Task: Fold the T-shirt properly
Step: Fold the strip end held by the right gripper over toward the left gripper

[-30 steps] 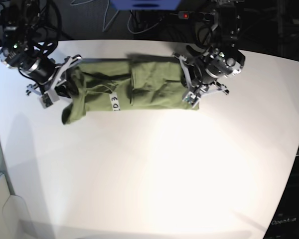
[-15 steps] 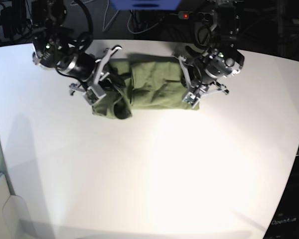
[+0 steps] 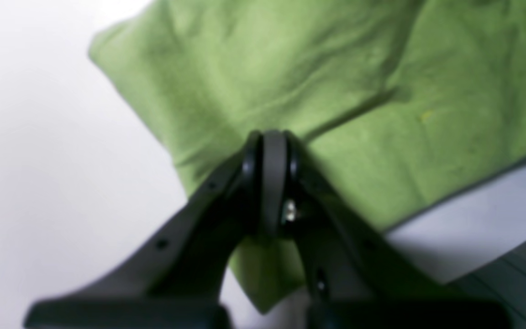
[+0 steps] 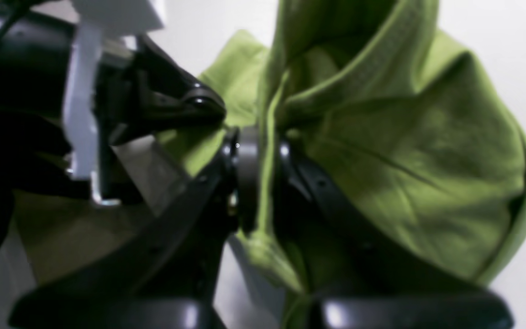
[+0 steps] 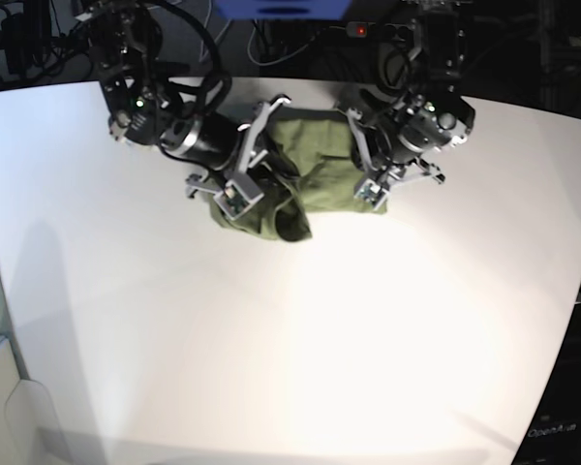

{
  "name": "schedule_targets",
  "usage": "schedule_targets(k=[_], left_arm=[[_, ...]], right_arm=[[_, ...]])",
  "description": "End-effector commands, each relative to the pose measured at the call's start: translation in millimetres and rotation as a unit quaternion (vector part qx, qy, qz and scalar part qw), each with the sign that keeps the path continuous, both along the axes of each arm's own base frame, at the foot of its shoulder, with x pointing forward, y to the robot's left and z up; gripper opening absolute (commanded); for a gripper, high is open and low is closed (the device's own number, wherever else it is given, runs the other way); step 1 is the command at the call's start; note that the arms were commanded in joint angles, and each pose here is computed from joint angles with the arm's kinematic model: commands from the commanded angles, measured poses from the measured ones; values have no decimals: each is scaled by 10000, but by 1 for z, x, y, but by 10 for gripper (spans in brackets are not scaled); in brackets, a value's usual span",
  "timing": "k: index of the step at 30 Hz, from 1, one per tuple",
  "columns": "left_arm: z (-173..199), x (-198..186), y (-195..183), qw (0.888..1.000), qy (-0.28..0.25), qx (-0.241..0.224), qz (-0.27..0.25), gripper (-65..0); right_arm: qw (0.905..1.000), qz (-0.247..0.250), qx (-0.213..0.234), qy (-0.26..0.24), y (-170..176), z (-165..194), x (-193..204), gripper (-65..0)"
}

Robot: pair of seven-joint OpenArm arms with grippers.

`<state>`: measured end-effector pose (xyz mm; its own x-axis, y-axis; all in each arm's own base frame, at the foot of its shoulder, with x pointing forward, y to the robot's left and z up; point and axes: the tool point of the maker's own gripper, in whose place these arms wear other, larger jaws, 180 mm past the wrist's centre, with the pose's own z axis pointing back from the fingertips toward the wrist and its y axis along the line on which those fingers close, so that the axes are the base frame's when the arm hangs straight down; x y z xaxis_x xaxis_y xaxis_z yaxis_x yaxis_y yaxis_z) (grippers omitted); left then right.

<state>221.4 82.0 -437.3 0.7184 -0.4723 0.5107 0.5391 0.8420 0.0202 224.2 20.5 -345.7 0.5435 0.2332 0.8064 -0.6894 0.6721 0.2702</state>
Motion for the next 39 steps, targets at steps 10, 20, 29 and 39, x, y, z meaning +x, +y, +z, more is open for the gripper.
schedule_targets(k=[10, 20, 29, 39], left_arm=[[42, 11, 29, 9971, -459, 501, 330, -639], [53, 3, 67, 9921, -323, 967, 736, -639], [25, -19, 122, 9824, 279, 1249, 1361, -639], [10, -3, 82, 9898, 395, 844, 1077, -639]], right_arm=[[9997, -44, 182, -172, 2, 12, 6, -647], [9997, -50, 153, -165, 0, 11, 6, -647], [9997, -30, 168, -155, 3, 11, 5, -647], [9982, 433, 360, -198, 37, 20, -6, -647]])
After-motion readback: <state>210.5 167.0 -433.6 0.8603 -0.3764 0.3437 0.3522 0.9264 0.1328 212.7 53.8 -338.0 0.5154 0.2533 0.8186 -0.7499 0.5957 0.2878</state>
